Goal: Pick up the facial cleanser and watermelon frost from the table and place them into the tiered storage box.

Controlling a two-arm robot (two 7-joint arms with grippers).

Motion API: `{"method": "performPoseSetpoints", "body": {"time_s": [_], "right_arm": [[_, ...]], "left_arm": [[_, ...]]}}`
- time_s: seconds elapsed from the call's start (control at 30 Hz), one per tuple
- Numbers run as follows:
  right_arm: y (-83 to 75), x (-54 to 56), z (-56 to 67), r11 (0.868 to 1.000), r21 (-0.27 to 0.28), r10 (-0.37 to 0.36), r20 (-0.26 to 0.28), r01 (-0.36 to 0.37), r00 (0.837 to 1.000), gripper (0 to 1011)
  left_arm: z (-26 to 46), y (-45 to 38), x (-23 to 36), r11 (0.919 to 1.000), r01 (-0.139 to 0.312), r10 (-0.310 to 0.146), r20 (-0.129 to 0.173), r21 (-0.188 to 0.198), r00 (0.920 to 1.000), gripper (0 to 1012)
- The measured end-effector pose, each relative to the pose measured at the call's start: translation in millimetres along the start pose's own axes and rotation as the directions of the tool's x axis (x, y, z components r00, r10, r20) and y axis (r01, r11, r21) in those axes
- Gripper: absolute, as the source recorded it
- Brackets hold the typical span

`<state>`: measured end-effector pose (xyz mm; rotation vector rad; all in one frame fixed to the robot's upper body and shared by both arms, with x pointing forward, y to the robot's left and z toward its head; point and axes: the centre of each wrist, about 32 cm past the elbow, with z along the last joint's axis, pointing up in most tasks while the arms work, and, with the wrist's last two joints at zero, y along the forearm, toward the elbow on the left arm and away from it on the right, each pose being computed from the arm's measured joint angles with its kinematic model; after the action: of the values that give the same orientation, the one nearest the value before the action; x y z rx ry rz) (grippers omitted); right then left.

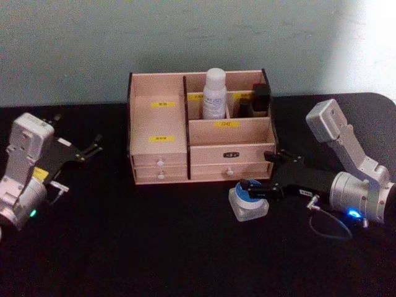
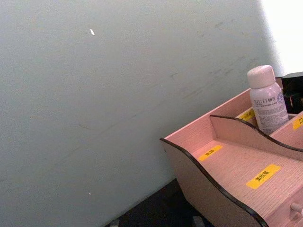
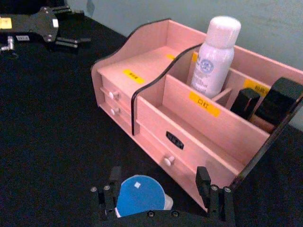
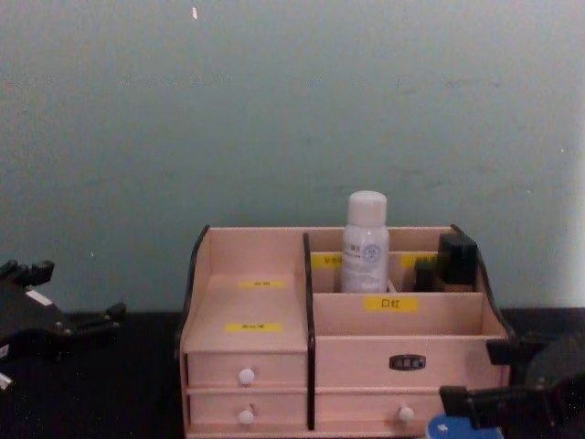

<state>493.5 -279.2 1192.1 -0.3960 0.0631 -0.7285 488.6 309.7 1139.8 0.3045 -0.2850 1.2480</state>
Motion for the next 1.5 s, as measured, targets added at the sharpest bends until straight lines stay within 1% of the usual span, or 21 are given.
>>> {"method": "performPoseSetpoints", "body": {"time_s": [0.33, 0.67, 1.07, 1.5], "right_arm": [[-1.6, -3.3, -7.2, 0.999, -0.028, 0.018, -0.023, -0.019, 1.0, 1000], [-2.0, -5.9, -10.6, 0.999, -0.037, 0.03, -0.031, -0.031, 0.999, 1000], [2.6, -7.1, -16.3, 0.998, -0.056, 0.024, -0.045, -0.026, 0.999, 1000], [5.7, -9.1, -19.3, 0.997, -0.069, 0.028, -0.05, -0.032, 0.998, 1000]], "left_arm": [[0.0, 0.0, 0.0, 1.0, 0.0, 0.0, 0.0, 0.0, 1.0, 1001], [0.0, 0.0, 0.0, 1.0, 0.0, 0.0, 0.0, 0.0, 1.0, 1001], [0.0, 0.0, 0.0, 1.0, 0.0, 0.0, 0.0, 0.0, 1.0, 1001], [0.0, 0.0, 0.0, 1.0, 0.0, 0.0, 0.0, 0.0, 1.0, 1001]]}}
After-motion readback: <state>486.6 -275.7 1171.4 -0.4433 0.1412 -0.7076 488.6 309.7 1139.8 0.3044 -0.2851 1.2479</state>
